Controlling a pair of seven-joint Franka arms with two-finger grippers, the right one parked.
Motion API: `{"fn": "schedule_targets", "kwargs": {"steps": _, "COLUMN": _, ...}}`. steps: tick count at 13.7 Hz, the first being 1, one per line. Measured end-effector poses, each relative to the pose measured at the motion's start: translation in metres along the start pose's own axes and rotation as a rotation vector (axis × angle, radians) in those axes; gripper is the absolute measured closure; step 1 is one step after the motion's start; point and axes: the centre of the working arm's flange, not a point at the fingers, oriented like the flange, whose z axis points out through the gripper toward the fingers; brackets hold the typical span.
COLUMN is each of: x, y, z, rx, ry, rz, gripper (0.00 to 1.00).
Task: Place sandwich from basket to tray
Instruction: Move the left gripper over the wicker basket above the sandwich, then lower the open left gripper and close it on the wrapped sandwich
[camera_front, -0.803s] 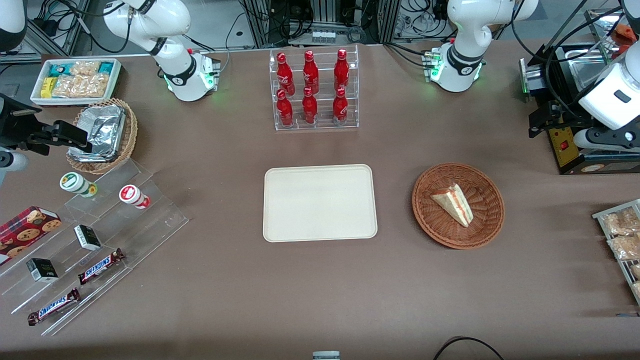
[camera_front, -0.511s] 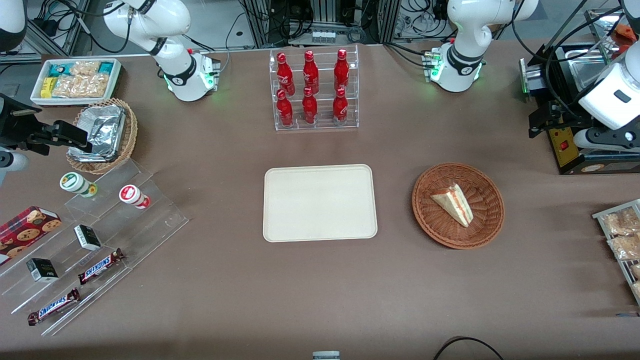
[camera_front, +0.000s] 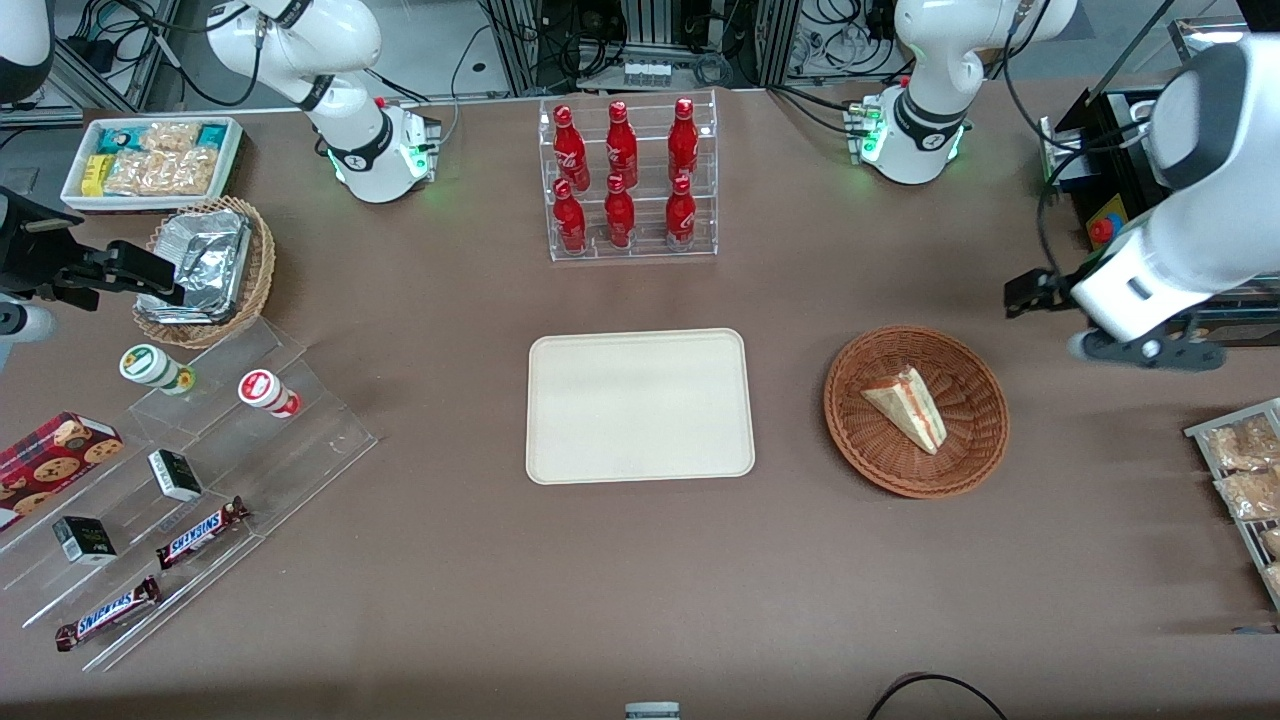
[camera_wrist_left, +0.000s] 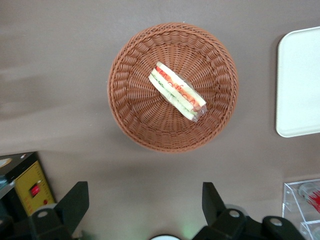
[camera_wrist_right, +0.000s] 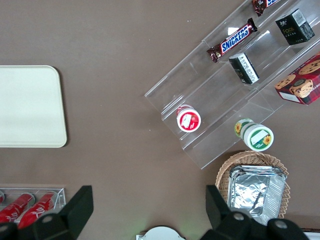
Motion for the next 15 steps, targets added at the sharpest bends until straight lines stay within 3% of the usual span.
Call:
{"fn": "schedule_targets", "kwargs": {"steps": 8, "x": 0.007, "y": 0.008, "z": 0.08, "rx": 0.003, "ry": 0.049, "rz": -0.035, "gripper": 0.0}}
{"fn": "schedule_targets", "kwargs": {"steps": 13, "x": 0.018, "y": 0.044, "z": 0.119, "rx": -0.007, "ry": 0.1, "rz": -0.303, "gripper": 0.0}}
{"fn": "schedule_targets", "kwargs": {"steps": 15, "x": 0.025, "y": 0.058, "z": 0.134, "rx": -0.015, "ry": 0.098, "rz": -0.424, "gripper": 0.0}}
